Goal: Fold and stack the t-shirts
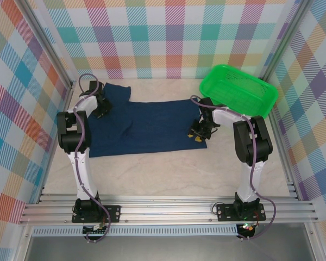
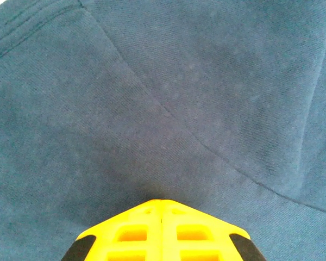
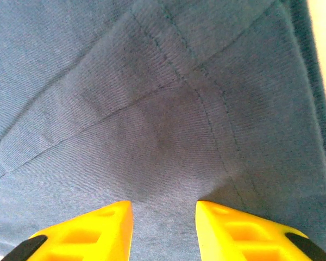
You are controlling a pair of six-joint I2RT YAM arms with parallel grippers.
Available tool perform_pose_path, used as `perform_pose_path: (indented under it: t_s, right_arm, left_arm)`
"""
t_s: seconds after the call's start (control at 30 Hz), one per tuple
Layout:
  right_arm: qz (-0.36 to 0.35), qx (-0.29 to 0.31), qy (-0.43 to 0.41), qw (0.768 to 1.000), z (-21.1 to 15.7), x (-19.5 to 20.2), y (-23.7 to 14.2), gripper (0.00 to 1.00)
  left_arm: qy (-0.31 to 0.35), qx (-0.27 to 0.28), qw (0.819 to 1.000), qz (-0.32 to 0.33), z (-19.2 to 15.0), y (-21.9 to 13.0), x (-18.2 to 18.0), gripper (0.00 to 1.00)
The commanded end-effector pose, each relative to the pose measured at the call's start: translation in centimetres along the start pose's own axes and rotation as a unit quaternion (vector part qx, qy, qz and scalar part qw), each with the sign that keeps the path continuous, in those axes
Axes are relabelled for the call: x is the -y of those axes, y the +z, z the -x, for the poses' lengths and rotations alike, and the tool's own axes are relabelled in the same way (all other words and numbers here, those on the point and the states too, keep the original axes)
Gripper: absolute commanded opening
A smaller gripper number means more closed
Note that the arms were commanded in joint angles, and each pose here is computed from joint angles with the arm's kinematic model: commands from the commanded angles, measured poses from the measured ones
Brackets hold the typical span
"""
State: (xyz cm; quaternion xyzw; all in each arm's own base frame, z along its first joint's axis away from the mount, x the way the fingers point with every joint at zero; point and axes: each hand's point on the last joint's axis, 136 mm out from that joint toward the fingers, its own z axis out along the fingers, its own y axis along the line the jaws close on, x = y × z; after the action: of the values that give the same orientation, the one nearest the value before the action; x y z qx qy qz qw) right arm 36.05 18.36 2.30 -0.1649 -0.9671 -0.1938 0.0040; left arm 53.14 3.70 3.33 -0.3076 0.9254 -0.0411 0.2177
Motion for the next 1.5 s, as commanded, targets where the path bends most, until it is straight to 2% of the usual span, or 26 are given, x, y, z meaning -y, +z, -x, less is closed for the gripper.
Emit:
perform_pose_path:
  t_s: [0.0,0.23,0.43,0.77,0.8,0.87,0.9,0.97,1.07,1.17,1.27,1.37,1.47]
  right_arm:
    - [-0.009,-0.013,0.0,1.0,-0.1,0.5,0.5,0.36]
    - [-0.018,-0.021,0.007,1.0,-0.3,1.0,0.9,0.36]
    - [-0.021,-0.026,0.01,0.999,-0.4,1.1,1.0,0.36]
    - [-0.019,-0.031,0.008,0.999,-0.7,1.0,0.9,0.36]
    - [-0.019,-0.029,0.006,0.999,-0.6,1.0,0.8,0.36]
    - [-0.019,-0.02,0.0,1.0,-0.4,0.9,0.3,0.36]
    - [-0.019,-0.006,-0.005,1.0,-0.1,0.7,-0.3,0.37]
    - [-0.016,0.026,-0.017,0.999,0.5,0.4,-1.7,0.39]
    - [-0.016,0.066,-0.031,0.997,1.4,-0.1,-3.6,0.4]
    - [-0.005,0.076,-0.039,0.996,1.8,-0.7,-4.0,0.4]
    - [0.0,0.063,-0.035,0.997,1.9,-0.9,-3.1,0.39]
    - [0.007,0.052,-0.028,0.998,2.1,-1.1,-2.1,0.38]
    - [0.01,0.037,-0.022,0.999,2.3,-1.3,-1.1,0.36]
  left_arm:
    - [0.006,0.028,1.0,0.013,1.1,-3.3,0.2,0.0]
    - [-0.006,0.054,0.997,0.055,2.7,-5.3,-0.9,0.0]
    - [-0.006,0.047,0.995,0.088,2.6,-4.9,-2.0,0.0]
    - [-0.002,0.04,0.997,0.071,3.4,-3.6,-1.0,0.0]
    - [-0.004,0.039,0.996,0.075,3.5,-3.5,-1.1,0.07]
    - [-0.005,0.041,0.996,0.083,3.6,-4.0,-1.2,0.41]
    - [-0.003,0.046,0.995,0.088,3.7,-4.6,-1.1,0.55]
    - [0.002,0.057,0.993,0.1,3.8,-6.5,-1.1,0.68]
    - [-0.023,0.049,0.992,0.114,2.2,-9.5,-2.4,0.67]
    - [-0.064,0.019,0.991,0.114,-1.6,-11.5,-4.6,0.61]
    - [-0.114,-0.042,0.988,0.096,-6.6,-11.4,-6.2,0.46]
    - [-0.135,-0.086,0.984,0.08,-10.1,-10.5,-6.8,0.32]
    - [-0.153,-0.112,0.978,0.087,-11.7,-9.1,-7.7,0.27]
